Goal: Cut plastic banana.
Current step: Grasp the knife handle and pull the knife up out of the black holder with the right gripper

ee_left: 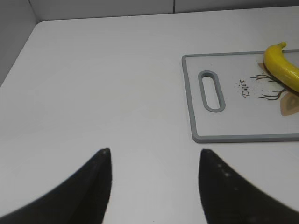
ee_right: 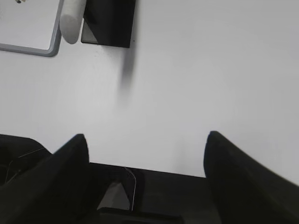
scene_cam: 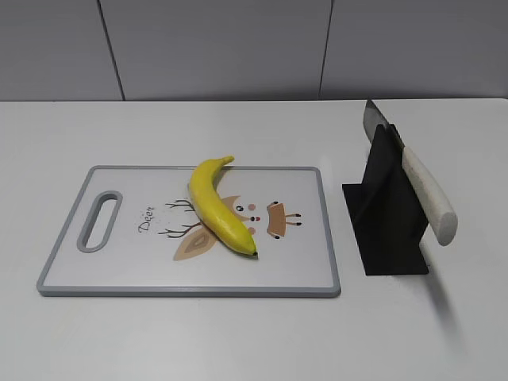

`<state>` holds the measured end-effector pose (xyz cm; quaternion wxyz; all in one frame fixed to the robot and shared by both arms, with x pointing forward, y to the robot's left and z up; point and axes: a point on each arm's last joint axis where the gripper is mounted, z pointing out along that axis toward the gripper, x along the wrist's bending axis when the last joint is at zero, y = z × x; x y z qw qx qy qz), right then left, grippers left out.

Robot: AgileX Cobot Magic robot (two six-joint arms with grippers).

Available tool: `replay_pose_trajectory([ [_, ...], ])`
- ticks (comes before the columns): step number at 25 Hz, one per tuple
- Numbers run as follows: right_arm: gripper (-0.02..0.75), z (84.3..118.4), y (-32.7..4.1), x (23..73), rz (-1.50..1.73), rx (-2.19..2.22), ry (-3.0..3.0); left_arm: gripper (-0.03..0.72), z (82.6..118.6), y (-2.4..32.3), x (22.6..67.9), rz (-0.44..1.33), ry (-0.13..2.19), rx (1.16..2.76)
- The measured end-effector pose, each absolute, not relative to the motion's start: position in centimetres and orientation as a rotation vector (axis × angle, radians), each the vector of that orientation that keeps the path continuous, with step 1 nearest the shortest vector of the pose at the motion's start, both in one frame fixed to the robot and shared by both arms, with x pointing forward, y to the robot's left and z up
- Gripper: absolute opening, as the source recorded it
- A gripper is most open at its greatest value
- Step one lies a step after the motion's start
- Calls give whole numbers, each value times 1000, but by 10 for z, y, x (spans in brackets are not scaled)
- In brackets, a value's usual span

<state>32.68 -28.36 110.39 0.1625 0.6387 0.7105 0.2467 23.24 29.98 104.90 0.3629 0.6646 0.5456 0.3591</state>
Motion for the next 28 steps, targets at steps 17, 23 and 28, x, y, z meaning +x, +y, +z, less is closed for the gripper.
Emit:
replay_pose_trajectory([
  [17,594,1105,-272,436,564,2031,2180,575,1049,300,232,924,1405,1711],
  [23,594,1097,-266,465,557,2083,2230,573,1049,300,232,924,1405,1711],
  [28,594,1087,-240,477,512,2031,2342,573,1049,300,232,924,1405,1711],
])
